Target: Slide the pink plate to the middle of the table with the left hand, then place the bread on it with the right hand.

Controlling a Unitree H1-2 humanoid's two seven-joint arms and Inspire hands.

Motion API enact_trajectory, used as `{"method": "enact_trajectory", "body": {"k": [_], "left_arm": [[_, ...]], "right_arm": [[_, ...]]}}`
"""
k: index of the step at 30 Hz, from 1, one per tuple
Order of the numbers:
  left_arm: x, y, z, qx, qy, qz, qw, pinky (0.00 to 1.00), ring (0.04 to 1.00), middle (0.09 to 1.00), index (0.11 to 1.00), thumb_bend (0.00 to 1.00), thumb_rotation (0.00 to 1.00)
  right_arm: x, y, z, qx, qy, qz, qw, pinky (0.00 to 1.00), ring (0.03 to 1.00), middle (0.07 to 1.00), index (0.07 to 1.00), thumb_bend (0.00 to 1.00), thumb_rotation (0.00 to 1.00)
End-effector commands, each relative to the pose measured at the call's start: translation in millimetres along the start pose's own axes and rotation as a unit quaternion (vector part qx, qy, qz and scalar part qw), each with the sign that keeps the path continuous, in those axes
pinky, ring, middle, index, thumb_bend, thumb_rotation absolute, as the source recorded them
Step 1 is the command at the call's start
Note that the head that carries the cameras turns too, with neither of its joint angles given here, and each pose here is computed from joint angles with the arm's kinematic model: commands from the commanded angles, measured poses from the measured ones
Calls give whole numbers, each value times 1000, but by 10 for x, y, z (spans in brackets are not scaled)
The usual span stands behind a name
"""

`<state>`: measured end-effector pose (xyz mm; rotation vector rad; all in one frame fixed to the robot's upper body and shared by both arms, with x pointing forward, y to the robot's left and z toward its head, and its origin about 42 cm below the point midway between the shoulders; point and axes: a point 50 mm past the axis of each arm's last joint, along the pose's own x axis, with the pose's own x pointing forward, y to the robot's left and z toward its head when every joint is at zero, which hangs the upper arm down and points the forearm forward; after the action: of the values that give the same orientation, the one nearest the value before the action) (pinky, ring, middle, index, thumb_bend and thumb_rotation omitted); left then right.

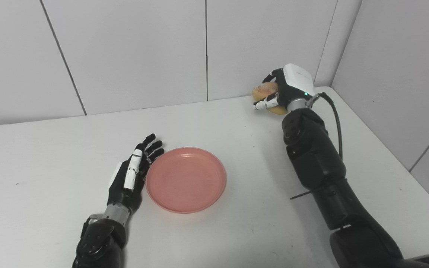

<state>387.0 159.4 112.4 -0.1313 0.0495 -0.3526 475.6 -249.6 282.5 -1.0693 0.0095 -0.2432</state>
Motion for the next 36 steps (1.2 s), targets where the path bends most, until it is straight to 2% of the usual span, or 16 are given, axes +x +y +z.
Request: {"method": "enact_trajectory", "body": {"k": [1, 3, 7, 11, 19, 23, 26, 32, 36], "left_arm": [[-39, -30, -209, -6, 47, 6, 999, 881, 879, 884, 877, 340, 1000], [-26, -46, -221, -7, 47, 5, 999, 883, 880, 884, 879, 342, 1000], [2, -94, -232, -6, 47, 5, 999, 876, 876, 882, 880, 338, 1000], [41, -143, -254, -2, 47, 10, 999, 875, 873, 878, 877, 338, 1000], [91, -223, -248, -5, 33, 26, 999, 876, 874, 878, 871, 327, 1000], [108, -249, -243, -8, 31, 32, 999, 886, 884, 886, 880, 326, 1000], [120, -272, -230, -8, 29, 38, 999, 888, 887, 890, 885, 333, 1000], [129, -322, -206, -6, 16, 57, 998, 883, 888, 890, 883, 320, 1000], [136, -344, -194, 3, 10, 67, 998, 889, 895, 895, 886, 325, 1000]], "right_arm": [[-6, -260, 268, 6, -39, -35, 999, 283, 362, 431, 531, 514, 4], [-64, -283, 364, 14, -58, -32, 998, 308, 393, 445, 526, 516, 4], [-206, -261, 548, 22, -95, -18, 995, 311, 393, 441, 539, 514, 5], [-433, -161, 776, 33, -137, 2, 990, 299, 383, 435, 541, 513, 5], [-752, 77, 1066, 34, -197, 36, 979, 312, 392, 431, 541, 513, 4], [-863, 246, 1110, 31, -212, 52, 975, 284, 377, 424, 542, 513, 4], [-946, 421, 1117, 34, -217, 71, 973, 300, 382, 427, 544, 513, 3], [-1039, 623, 1092, 27, -227, 96, 969, 263, 352, 418, 543, 512, 3], [-1077, 756, 1061, 23, -229, 110, 967, 254, 338, 476, 490, 522, 1]]}}
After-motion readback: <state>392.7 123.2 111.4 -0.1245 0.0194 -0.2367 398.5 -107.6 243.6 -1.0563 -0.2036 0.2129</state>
